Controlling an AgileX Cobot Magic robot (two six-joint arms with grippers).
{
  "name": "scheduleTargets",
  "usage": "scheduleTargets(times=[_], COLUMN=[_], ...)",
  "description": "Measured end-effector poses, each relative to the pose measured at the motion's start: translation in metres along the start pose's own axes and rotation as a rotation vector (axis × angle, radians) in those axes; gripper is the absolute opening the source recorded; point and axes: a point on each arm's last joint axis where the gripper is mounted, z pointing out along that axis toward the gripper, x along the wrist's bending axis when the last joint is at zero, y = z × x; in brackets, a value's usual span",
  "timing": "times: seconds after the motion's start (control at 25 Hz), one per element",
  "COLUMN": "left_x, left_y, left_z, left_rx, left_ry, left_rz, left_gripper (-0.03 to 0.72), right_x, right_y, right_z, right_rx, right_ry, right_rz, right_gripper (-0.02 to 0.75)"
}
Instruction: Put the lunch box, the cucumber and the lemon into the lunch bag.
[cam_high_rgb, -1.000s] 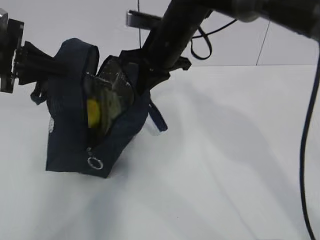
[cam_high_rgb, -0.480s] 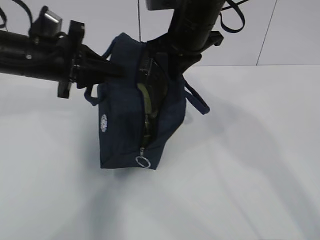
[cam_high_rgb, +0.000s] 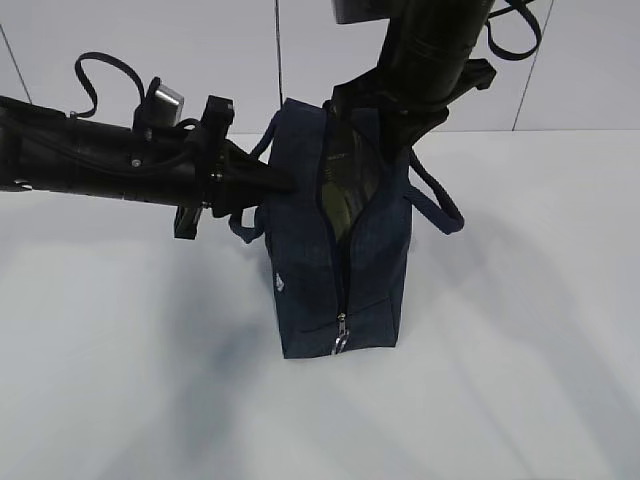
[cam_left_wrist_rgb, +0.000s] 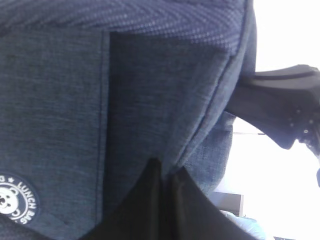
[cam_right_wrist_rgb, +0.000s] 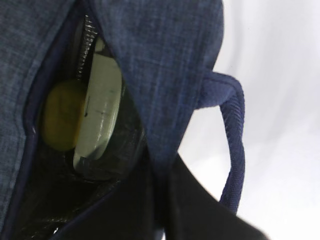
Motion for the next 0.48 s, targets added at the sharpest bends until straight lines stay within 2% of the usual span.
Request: scheduleTargets(times=[0.32, 0.44, 0.48], left_x=[0.0014, 0.0010, 0.0010], left_y=[0.0003, 0.0000, 0.0000], left_z=[0.0016, 0.0016, 0.0016], left_rx=[0.003, 0.006, 0.006], left_ry=[-0.016, -0.019, -0.019], left_rz=[-0.008, 0.005, 0.008], left_gripper=[-0.007, 0.044, 0.093], right_x=[-0.0029, -0.0029, -0.0028], right_y=[0.0000, 0.0010, 0.0017], right_z=[0.0064, 0.0081, 0.0105], right_rx=[0.012, 0.006, 0.004], right_ry=[-0.022, -0.022, -0.022], right_rz=[0.006, 0.006, 0.005], right_gripper=[0.019, 0.057, 0.136])
